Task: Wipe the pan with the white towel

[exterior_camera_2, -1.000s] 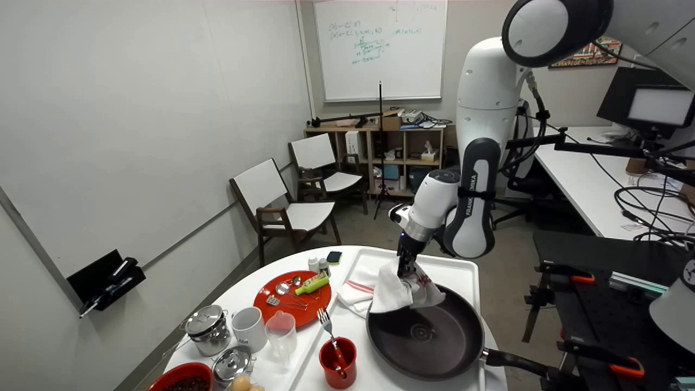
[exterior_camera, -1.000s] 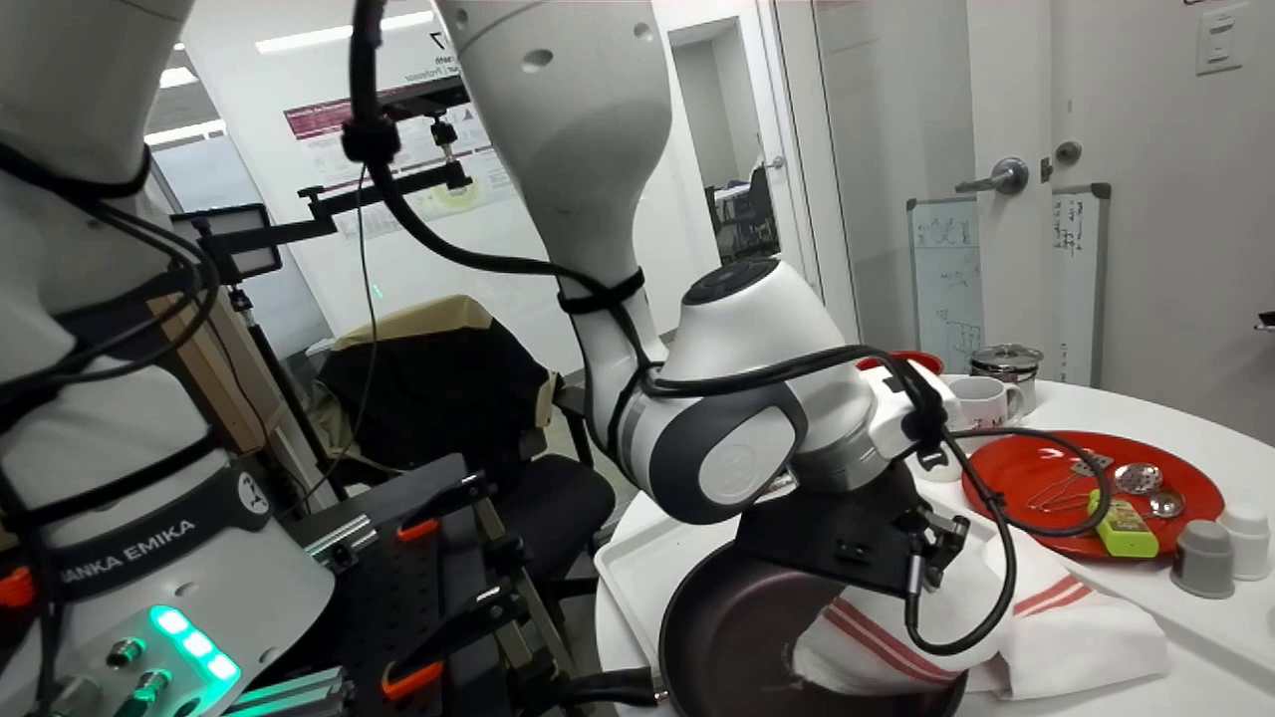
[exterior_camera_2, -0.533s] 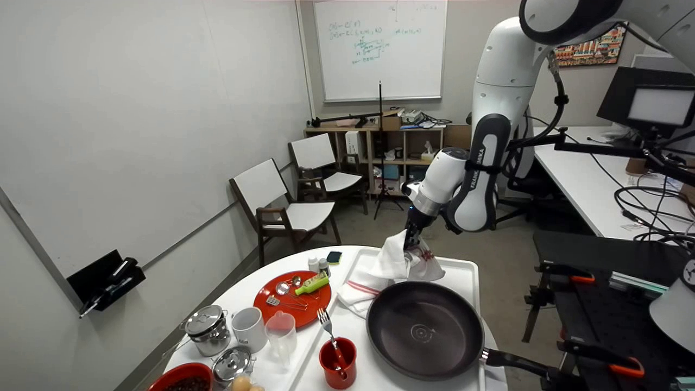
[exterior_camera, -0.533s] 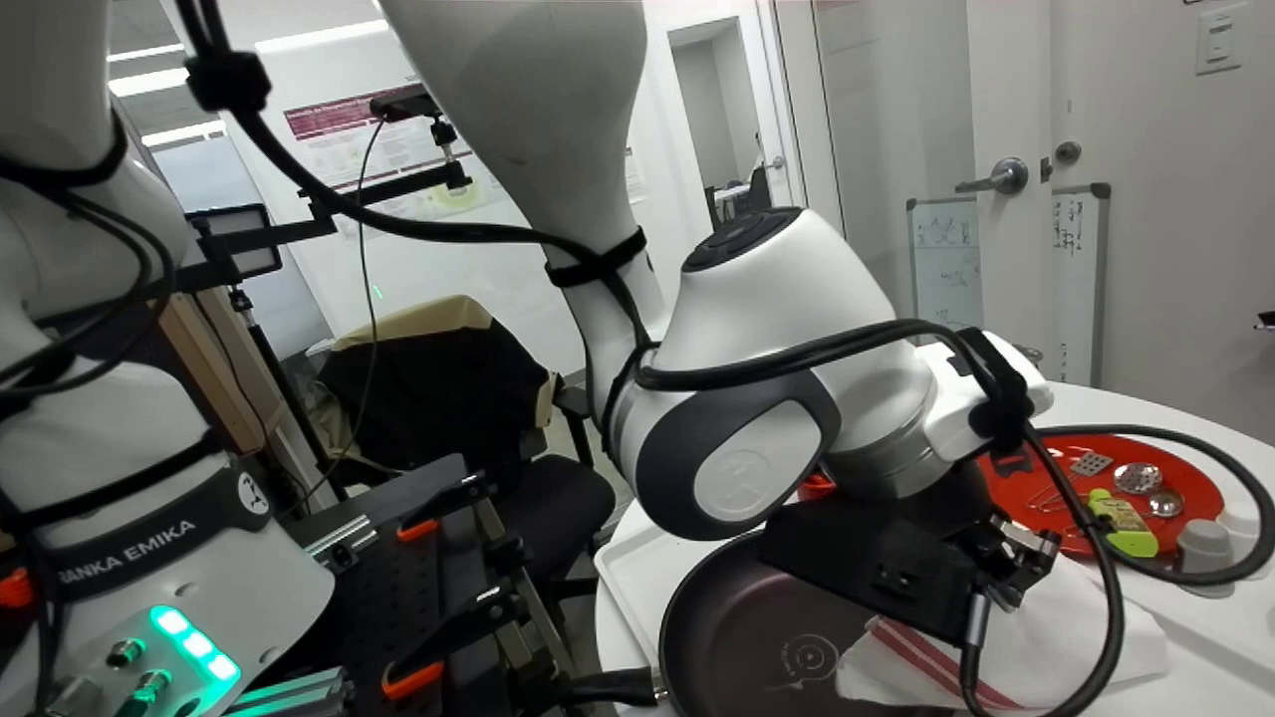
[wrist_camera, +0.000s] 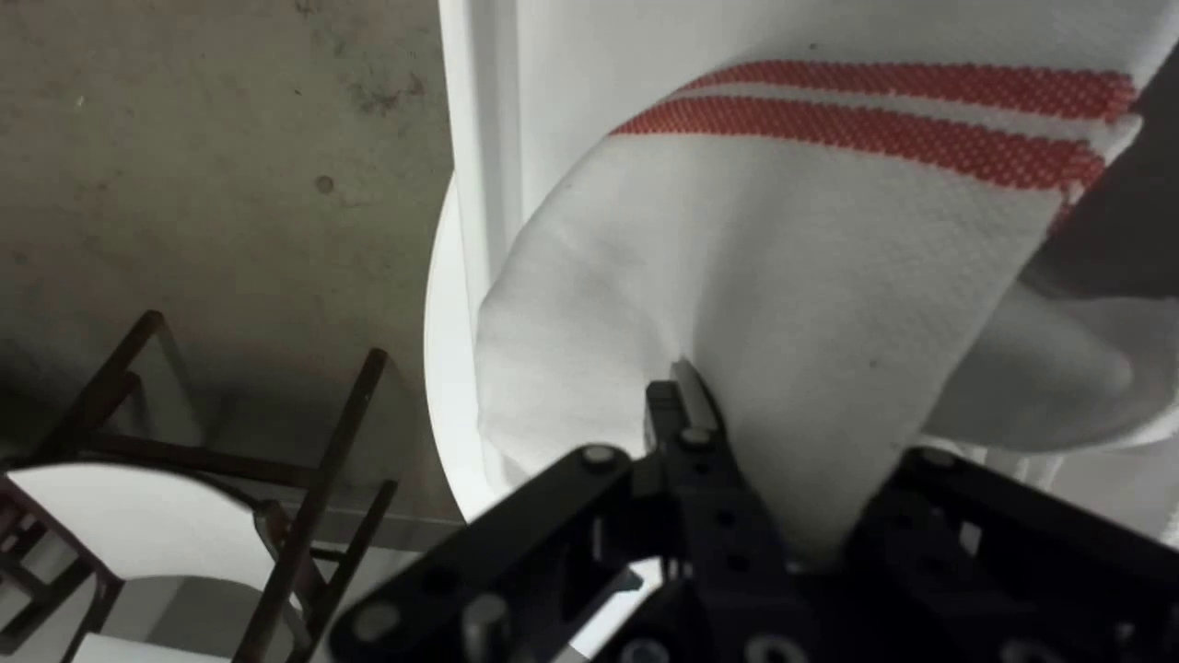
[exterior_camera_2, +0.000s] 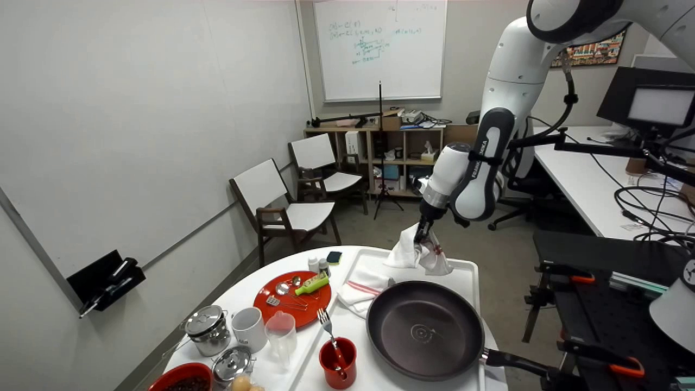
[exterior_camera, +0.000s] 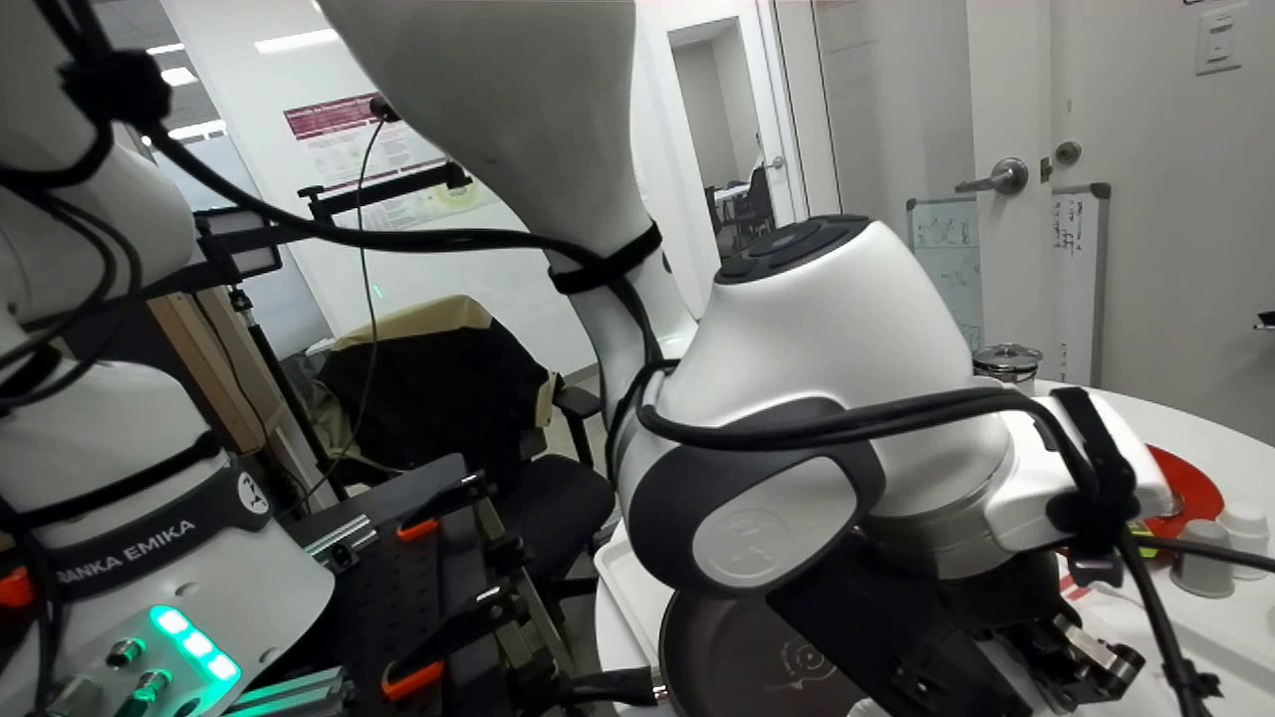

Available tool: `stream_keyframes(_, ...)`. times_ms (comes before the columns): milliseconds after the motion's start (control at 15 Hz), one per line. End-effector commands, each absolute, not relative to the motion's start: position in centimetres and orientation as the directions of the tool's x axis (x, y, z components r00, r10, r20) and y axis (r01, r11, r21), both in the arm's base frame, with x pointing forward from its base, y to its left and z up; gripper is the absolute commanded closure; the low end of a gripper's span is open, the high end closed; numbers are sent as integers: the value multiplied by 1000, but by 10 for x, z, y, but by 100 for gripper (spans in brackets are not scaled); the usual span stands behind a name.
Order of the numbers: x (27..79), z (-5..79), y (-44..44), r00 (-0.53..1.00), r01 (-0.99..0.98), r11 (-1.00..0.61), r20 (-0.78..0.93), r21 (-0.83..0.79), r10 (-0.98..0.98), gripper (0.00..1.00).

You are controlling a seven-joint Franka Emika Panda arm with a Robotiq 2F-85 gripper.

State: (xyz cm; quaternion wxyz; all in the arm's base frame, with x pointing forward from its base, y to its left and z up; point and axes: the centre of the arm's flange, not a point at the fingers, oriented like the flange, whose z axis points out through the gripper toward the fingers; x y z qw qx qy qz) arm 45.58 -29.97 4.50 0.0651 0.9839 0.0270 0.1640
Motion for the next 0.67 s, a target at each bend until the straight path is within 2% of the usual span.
stream_keyframes(0,467,38,-326,956,-56,-994,291,92,-27,97)
stream_keyframes(600,488,2,-353,969,-208,-978,142,26,-202,97)
